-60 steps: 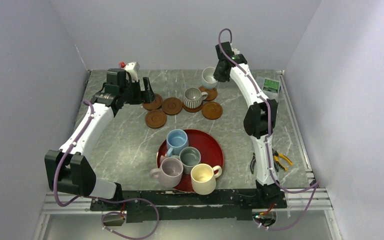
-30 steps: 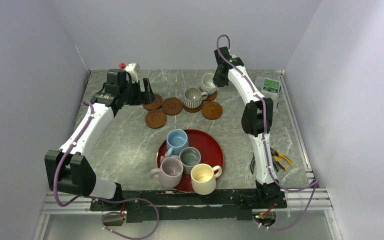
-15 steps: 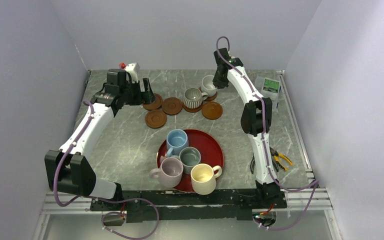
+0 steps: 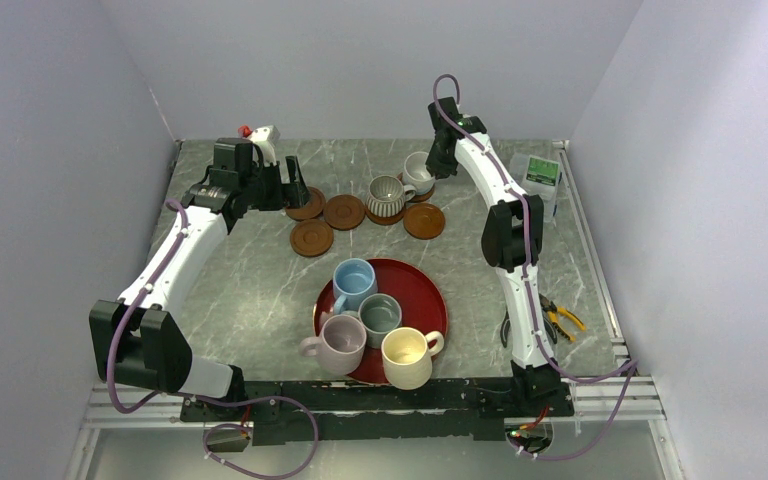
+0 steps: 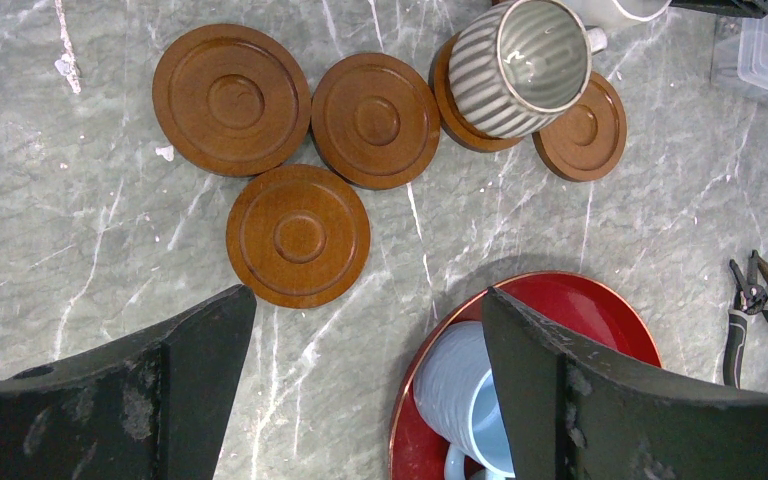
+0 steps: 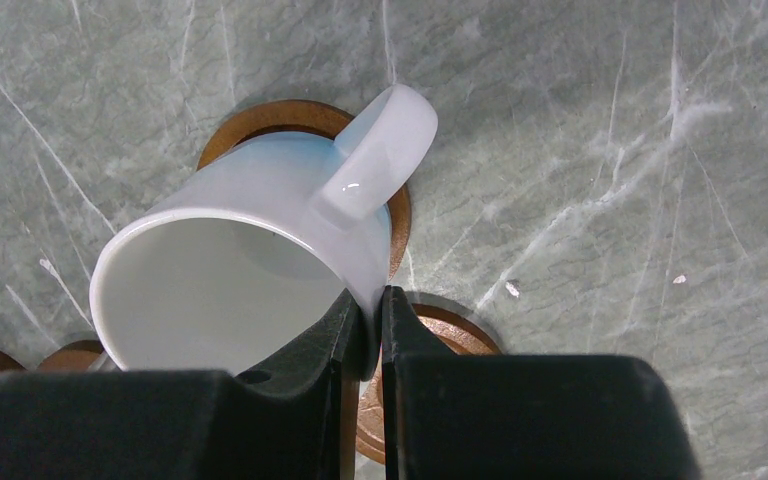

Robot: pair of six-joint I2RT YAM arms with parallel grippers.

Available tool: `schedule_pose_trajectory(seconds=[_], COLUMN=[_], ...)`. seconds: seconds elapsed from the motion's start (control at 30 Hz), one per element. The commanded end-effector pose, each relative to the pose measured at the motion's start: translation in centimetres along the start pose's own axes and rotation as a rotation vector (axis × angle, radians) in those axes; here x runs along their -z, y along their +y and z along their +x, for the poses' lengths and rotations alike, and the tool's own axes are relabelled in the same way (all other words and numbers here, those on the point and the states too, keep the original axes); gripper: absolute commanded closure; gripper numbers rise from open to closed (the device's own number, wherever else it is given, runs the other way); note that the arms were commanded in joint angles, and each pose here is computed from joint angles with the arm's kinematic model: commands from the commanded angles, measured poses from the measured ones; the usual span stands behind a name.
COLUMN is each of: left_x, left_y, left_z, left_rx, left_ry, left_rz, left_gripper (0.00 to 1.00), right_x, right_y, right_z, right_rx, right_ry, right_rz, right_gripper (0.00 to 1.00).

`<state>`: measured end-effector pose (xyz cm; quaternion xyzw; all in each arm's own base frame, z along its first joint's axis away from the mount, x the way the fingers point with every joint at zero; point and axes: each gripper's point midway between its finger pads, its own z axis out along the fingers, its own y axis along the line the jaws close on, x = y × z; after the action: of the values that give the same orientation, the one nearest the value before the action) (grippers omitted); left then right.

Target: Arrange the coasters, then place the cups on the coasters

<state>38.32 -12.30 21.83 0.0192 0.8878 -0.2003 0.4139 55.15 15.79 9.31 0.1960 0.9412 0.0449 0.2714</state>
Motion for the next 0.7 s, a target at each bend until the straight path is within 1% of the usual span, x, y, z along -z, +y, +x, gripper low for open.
schedule_pose_trajectory(seconds=[0.0, 0.3, 0.67], left_x=[1.1, 1.1, 1.1], left_y=[-0.8, -0.8, -0.7], left_z=[-2.3, -2.3, -2.3], left_rx=[-0.016, -0.017, -0.019], left_ry=[-0.066, -0.064, -0.066], left_rz=[0.013, 0.011, 0.009], left_gripper=[0.11, 0.10, 0.10], right_x=[2.5, 2.3, 3.8], right_y=[2.2, 2.7, 3.3], right_z=[-3.5, -3.5, -4.4], right_rx=[-0.041, -0.033, -0.032], right_ry=[-0.094, -0.090, -0.119], right_rz=[-0.103, -0.128, -0.165], right_gripper=[0.88, 0.75, 0.64])
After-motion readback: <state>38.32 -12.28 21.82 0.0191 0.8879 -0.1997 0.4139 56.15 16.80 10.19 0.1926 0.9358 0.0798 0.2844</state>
